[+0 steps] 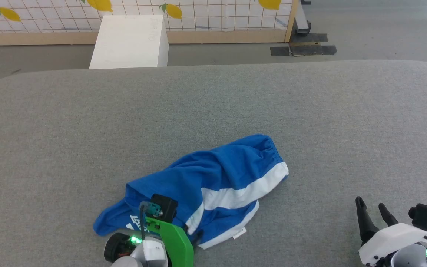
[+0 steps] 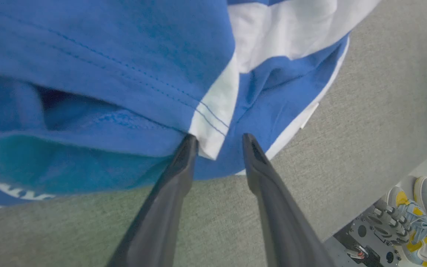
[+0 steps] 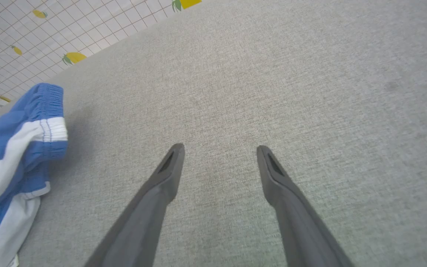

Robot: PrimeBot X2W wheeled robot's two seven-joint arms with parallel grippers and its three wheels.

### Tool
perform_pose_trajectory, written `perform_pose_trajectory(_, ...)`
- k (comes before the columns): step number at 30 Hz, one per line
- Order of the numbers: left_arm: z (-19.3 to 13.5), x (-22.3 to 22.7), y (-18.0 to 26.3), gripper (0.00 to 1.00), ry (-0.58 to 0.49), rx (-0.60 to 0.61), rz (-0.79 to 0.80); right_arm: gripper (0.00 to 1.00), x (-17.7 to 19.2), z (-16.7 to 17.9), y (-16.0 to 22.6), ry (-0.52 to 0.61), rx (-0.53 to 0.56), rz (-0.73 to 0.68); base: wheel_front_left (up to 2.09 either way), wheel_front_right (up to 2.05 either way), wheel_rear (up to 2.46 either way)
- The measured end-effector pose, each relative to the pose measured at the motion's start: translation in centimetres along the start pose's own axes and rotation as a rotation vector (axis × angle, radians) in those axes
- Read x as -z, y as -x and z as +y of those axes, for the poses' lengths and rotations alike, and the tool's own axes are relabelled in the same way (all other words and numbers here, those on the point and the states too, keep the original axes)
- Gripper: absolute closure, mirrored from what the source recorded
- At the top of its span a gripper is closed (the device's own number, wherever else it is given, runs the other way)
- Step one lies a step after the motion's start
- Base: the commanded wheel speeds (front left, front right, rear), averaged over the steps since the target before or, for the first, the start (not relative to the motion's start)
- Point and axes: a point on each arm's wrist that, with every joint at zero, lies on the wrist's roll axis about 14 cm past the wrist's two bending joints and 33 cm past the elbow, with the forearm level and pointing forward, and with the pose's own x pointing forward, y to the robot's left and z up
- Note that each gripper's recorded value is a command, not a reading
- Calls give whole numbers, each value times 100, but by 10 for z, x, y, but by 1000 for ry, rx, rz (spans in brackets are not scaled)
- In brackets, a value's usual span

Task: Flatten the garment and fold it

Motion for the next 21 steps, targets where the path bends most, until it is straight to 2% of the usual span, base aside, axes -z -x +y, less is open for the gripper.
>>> perform_pose_trajectory(5,8,-19,4,100,38,-16,-98,0,2,3,-1,1,-8,4,0,0,0)
perform_pose_trajectory(9,12,-54,15,100,153,-4,-248,0,3,8,-3,1,-21,5,0,0,0)
perform_pose_trajectory(11,22,-82,29,100,230,-9,-376,0,4,11,-4,1,-31,7,0,0,0)
perform_pose_trajectory(14,60,-113,57,100,291,-112,-536,0,4,16,-5,5,-45,10,0,0,0)
perform_pose_trajectory(16,90,-120,73,100,305,-204,-584,0,4,19,-6,6,-51,8,0,0,0)
perform_pose_trajectory(21,155,-91,91,100,411,-416,-543,0,3,24,-8,10,-67,8,0,0,0)
